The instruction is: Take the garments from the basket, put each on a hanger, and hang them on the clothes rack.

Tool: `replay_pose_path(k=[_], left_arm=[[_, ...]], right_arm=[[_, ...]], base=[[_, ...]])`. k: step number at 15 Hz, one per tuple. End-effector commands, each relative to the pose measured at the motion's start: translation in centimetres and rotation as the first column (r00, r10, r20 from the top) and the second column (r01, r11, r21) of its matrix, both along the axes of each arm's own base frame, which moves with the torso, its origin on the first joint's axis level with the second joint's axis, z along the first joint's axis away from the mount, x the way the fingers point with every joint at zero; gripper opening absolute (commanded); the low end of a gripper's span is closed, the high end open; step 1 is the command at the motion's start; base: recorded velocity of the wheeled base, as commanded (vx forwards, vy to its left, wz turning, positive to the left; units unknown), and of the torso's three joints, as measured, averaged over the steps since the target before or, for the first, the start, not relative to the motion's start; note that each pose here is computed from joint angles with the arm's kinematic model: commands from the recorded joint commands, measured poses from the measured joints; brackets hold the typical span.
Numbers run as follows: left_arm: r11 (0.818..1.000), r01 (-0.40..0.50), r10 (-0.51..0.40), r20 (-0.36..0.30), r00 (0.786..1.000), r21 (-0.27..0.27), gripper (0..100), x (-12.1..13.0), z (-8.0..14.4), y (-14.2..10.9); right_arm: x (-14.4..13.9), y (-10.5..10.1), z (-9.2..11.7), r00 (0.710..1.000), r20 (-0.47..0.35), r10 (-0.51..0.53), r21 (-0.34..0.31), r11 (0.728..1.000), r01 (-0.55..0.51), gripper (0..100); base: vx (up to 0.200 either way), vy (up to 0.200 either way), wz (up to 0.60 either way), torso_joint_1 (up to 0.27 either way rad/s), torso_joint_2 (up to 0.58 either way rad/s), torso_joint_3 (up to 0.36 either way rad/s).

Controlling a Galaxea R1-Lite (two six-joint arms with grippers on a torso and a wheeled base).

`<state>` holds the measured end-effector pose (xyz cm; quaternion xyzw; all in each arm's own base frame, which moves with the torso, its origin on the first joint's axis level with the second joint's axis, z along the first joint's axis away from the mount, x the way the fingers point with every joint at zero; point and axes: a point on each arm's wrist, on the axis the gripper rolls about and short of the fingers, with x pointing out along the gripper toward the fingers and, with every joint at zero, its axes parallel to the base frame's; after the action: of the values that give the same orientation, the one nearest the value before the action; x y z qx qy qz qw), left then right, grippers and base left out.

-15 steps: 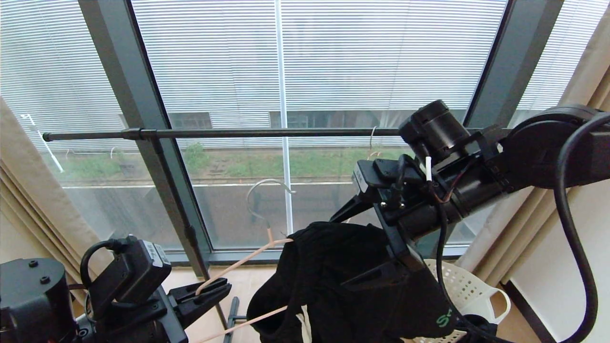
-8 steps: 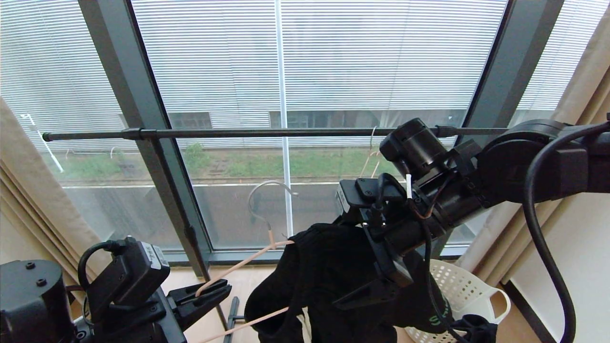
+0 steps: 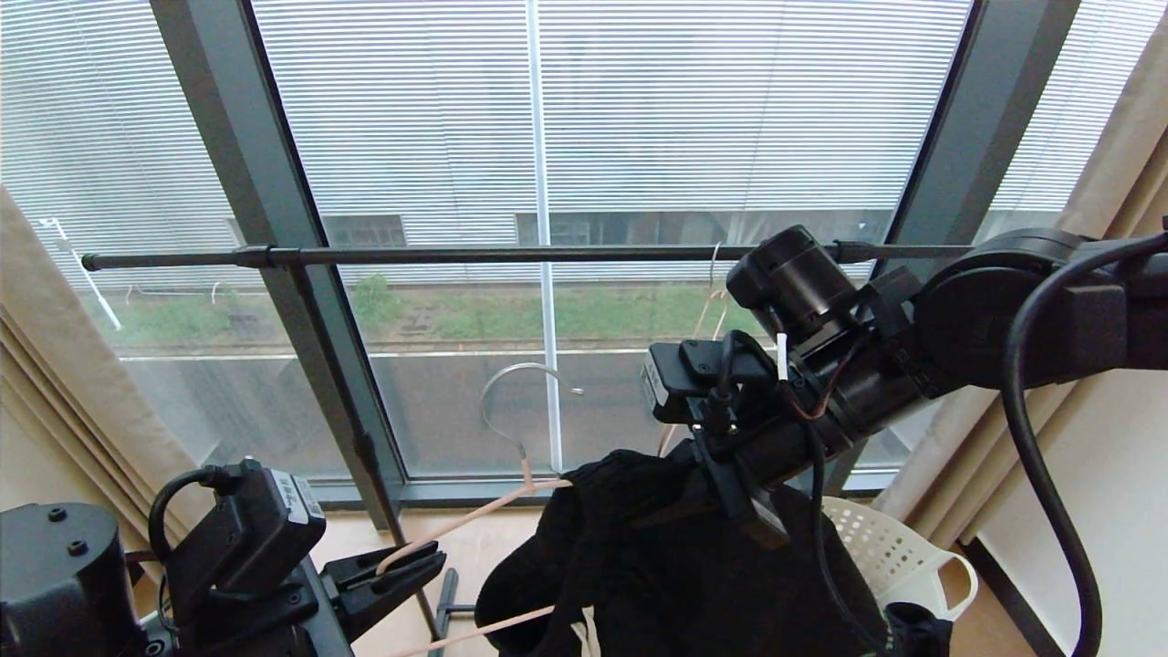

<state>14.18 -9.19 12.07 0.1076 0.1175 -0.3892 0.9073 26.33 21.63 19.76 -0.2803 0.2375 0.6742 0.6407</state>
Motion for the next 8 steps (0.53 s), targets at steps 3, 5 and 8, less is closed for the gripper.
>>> replay_pose_path(k=[3, 5, 8], left_arm=[[1.0, 0.014, -0.014, -0.008, 1.0, 0.001, 0, -0.15, -0.12, -0.23], [1.0, 0.012, -0.012, -0.012, 1.0, 0.002, 0, -0.04, -0.15, -0.29], [1.0, 0.012, -0.012, -0.008, 1.0, 0.0, 100, -0.12, -0.08, -0.24]], right_arm=[[-0.09, -0.04, 0.11, 1.0, -0.005, -0.004, 0.004, 1.0, 0.004, 0], [-0.04, -0.2, 0.09, 1.0, -0.007, -0.008, 0.004, 1.0, 0.008, 0], [-0.57, -0.54, 0.29, 1.0, -0.006, -0.008, 0.006, 1.0, 0.008, 0]], base=[[0.0, 0.0, 0.0, 0.0, 0.0, 0.0], [0.0, 0.0, 0.0, 0.0, 0.0, 0.0], [0.0, 0.0, 0.0, 0.0, 0.0, 0.0]])
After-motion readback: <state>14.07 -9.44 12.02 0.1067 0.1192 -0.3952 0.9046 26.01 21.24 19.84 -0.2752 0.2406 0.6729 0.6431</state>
